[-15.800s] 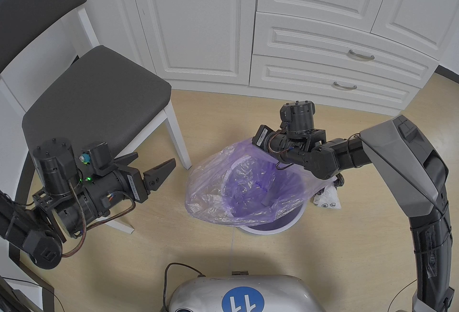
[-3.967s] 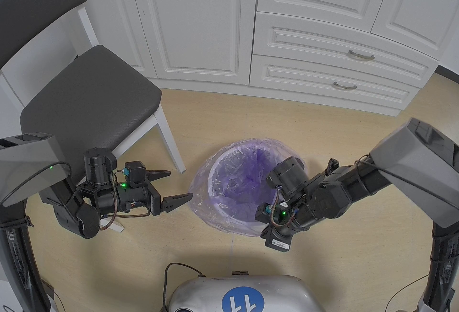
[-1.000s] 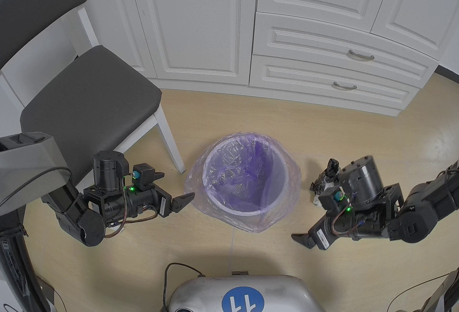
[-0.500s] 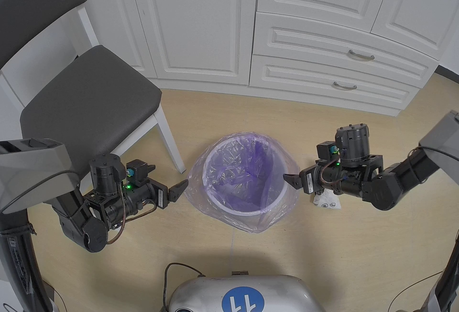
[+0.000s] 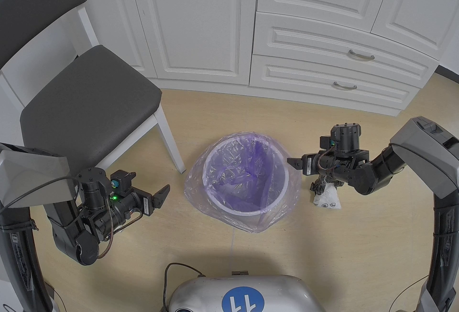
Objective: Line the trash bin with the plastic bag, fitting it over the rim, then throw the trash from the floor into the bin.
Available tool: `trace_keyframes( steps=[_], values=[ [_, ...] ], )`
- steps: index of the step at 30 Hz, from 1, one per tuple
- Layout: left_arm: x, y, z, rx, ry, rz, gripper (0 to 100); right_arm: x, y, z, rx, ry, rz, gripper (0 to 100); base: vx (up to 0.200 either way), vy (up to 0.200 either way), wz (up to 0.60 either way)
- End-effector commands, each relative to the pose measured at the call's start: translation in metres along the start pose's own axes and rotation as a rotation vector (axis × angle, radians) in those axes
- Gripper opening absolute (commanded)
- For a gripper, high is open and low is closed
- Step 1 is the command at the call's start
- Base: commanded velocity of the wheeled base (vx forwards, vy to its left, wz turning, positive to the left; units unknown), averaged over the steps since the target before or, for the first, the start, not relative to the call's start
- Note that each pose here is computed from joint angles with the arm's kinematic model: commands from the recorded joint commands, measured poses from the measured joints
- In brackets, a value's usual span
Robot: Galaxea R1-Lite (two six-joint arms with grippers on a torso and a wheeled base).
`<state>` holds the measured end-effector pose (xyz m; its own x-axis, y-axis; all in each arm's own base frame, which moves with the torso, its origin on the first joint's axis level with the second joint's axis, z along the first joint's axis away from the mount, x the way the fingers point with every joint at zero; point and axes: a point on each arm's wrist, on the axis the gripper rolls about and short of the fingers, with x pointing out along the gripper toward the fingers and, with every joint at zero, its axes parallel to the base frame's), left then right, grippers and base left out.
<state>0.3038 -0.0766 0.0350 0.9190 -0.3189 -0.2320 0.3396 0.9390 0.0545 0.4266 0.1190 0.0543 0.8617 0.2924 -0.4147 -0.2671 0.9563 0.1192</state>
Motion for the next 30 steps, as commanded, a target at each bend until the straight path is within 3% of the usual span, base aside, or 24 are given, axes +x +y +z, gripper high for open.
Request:
trace_keyframes(
  steps=[1,18,25,30],
  values=[
    [-0.001,0.000,0.000,0.000,0.003,0.001,100,0.007,-0.012,-0.006,0.015,0.012,-0.022,100,0.000,0.000,0.00],
    [-0.008,-0.002,-0.007,0.001,0.038,-0.012,100,0.085,-0.028,-0.083,0.030,0.150,-0.053,100,0.000,0.000,0.00],
    [-0.009,-0.010,-0.010,0.002,0.054,-0.034,100,0.095,-0.029,-0.078,0.053,0.280,-0.062,100,0.000,0.000,0.00],
    [-0.006,-0.024,-0.015,0.015,0.074,-0.071,100,0.100,-0.031,-0.081,0.108,0.288,-0.063,100,0.000,0.000,0.00]
  ],
)
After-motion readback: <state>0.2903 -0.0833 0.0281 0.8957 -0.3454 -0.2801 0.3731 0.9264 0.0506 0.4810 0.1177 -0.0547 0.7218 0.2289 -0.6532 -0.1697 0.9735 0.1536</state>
